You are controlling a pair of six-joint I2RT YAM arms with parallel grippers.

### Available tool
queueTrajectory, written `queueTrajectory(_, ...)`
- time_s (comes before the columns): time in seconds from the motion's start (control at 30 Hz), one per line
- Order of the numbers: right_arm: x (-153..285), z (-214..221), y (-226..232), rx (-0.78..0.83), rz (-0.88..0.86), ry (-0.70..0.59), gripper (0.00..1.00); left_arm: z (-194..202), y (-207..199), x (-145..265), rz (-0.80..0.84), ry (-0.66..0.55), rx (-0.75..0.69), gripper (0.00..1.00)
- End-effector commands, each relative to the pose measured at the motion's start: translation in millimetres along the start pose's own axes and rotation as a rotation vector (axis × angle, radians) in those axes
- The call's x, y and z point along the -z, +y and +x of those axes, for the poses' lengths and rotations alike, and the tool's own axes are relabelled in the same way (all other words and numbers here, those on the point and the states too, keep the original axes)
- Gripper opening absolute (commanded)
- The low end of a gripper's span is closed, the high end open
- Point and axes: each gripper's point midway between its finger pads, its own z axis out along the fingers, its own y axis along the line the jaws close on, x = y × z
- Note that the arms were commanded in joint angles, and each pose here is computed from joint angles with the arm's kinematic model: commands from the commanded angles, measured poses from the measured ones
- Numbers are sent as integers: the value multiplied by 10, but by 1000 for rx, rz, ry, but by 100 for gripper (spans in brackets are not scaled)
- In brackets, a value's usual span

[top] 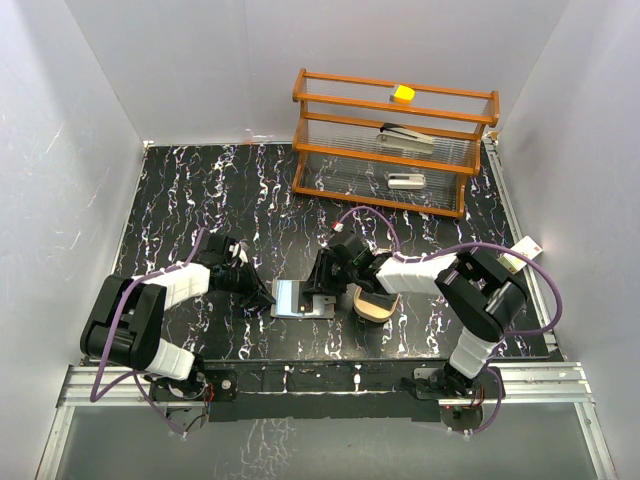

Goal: Put the credit cards into the card holder
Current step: Insert the credit card into the card holder.

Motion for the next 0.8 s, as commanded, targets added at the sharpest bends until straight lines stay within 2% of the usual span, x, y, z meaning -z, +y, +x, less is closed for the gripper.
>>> queueTrajectory(0.0, 102, -69, 47, 38, 36, -32, 34, 72, 33, 18, -8, 4, 7, 0)
queueTrajectory(0.47, -7, 16, 215, 33, -3, -12, 35, 86, 29, 40, -5, -5, 6, 0)
queueTrajectory(0.77, -66, 37, 488, 59, -70, -5, 34, 86, 0, 40, 8, -6, 3, 0)
